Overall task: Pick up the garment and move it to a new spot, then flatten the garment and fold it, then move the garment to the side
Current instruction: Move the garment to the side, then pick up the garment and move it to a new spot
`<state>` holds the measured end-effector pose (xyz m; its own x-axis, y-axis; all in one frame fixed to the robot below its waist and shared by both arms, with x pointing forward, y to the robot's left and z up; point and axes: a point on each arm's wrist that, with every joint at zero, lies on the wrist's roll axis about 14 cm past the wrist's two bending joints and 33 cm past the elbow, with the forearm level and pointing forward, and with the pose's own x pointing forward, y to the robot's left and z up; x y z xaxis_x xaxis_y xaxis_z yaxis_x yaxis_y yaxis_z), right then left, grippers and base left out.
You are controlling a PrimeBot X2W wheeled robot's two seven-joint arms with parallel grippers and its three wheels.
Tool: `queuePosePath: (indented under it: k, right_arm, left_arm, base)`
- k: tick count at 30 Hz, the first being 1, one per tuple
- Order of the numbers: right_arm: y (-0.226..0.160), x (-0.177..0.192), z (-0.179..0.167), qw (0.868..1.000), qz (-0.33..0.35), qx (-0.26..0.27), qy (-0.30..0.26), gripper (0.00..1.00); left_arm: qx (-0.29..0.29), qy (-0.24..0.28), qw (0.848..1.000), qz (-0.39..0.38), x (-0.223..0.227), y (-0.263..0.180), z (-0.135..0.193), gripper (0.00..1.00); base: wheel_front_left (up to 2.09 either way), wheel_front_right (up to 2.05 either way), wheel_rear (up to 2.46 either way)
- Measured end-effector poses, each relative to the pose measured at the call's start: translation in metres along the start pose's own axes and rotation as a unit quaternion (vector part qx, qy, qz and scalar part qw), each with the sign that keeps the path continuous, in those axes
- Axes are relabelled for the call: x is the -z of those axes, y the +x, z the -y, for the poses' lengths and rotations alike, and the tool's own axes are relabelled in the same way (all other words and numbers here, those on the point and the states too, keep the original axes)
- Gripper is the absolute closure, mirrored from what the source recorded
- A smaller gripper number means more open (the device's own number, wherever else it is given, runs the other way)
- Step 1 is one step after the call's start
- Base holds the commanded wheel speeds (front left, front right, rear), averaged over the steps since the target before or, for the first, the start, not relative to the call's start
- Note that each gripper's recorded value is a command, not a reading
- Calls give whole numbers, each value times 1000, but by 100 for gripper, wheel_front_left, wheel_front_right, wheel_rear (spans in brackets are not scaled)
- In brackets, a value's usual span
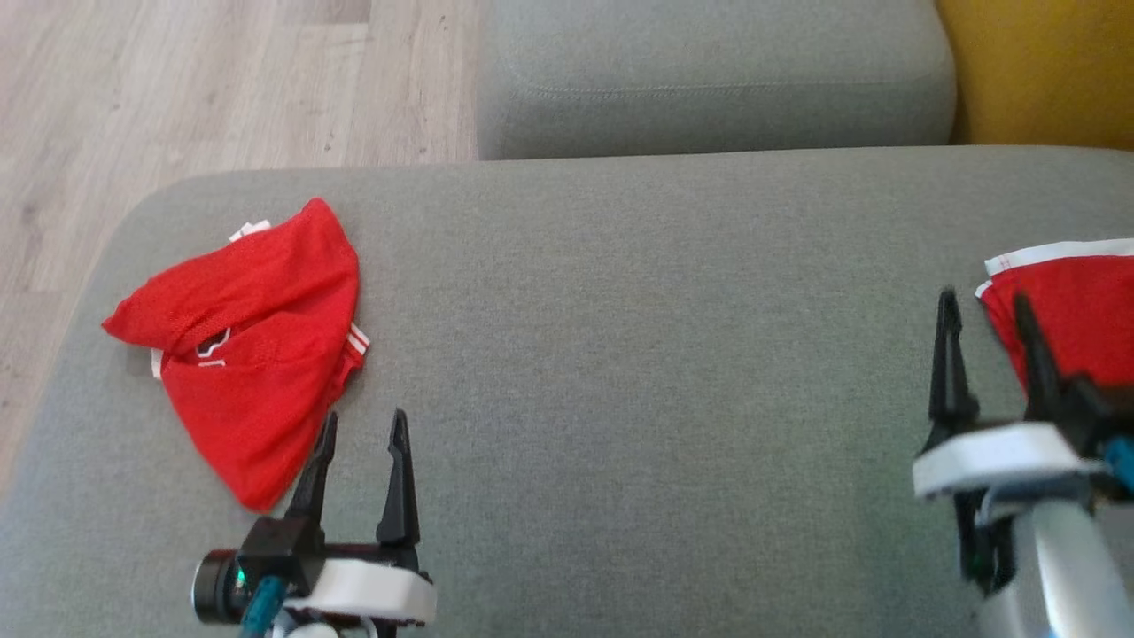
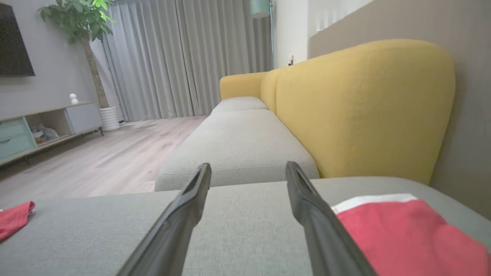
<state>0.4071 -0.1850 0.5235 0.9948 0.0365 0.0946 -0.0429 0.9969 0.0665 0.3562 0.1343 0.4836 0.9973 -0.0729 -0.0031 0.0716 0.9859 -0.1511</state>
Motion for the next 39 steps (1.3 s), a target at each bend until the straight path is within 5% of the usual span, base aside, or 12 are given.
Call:
queuePosePath:
  k: [9, 28, 39]
  right_arm:
    - [-51, 52, -26, 996, -72, -28, 47, 0]
    - [-53, 43, -28, 996, -55, -31, 55, 0]
    - [-44, 44, -80, 990, -60, -109, 62, 0]
  left_arm:
    - [2, -1, 1000, -5, 4, -8, 2, 0]
    - [-1, -1, 1000, -8, 6, -11, 2, 0]
    - [-52, -1, 999, 1, 1, -27, -29, 0]
  base:
    - [0, 0, 0]
    - [0, 0, 0]
    - [0, 0, 0]
